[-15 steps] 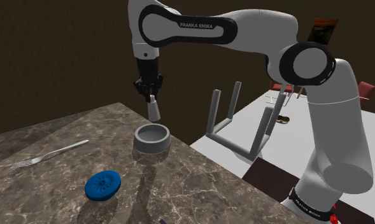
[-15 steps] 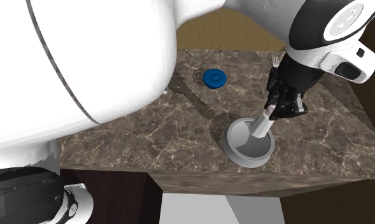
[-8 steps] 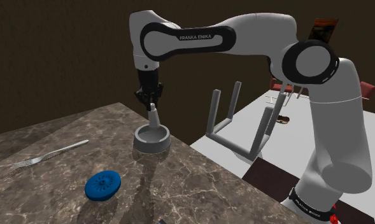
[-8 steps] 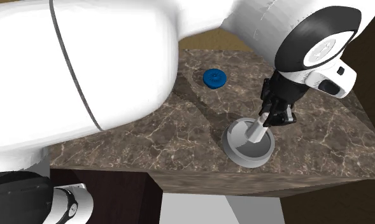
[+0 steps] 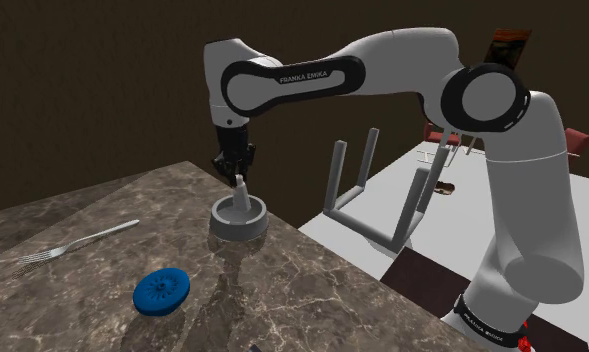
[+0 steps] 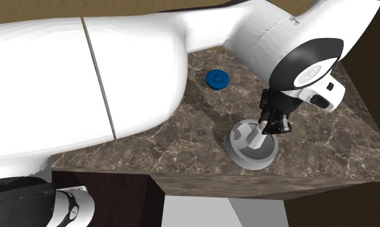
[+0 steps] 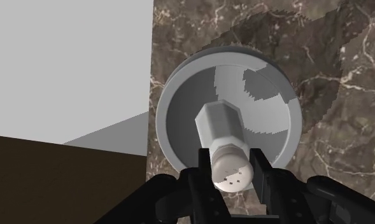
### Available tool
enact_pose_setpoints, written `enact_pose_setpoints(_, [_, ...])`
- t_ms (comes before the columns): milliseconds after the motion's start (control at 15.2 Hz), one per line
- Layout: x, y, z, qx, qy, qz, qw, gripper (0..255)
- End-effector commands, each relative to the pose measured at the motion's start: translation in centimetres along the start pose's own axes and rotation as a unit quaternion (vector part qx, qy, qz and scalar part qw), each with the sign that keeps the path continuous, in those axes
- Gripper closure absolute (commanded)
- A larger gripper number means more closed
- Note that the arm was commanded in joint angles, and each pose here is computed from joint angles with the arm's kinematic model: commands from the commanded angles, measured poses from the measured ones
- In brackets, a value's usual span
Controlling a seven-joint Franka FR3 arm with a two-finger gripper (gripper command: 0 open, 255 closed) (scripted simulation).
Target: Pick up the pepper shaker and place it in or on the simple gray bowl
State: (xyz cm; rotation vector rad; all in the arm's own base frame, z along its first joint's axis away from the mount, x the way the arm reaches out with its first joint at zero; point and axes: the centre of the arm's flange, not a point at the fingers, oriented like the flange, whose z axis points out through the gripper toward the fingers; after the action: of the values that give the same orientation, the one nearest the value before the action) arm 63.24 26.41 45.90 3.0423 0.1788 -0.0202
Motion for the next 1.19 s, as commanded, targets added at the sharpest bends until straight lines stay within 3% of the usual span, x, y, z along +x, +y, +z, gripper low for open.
enact_pose_setpoints(0, [0.0,0.1,0.2,0.000,0.000,0.000,1.0000,255])
enact_pose_setpoints(396, [0.0,0.1,0.2,0.000,0.000,0.000,1.0000,255])
enact_pose_setpoints(462, [0.0,0.1,0.2,0.000,0.000,0.000,1.0000,0])
enact_pose_setpoints(792, [0.0,0.1,0.2,0.000,0.000,0.000,1.0000,0])
enact_pose_setpoints(1056, [0.0,0.1,-4.8,0.000,0.000,0.000,1.0000,0])
enact_pose_setpoints(1122, [0.0,0.1,-4.8,0.000,0.000,0.000,1.0000,0])
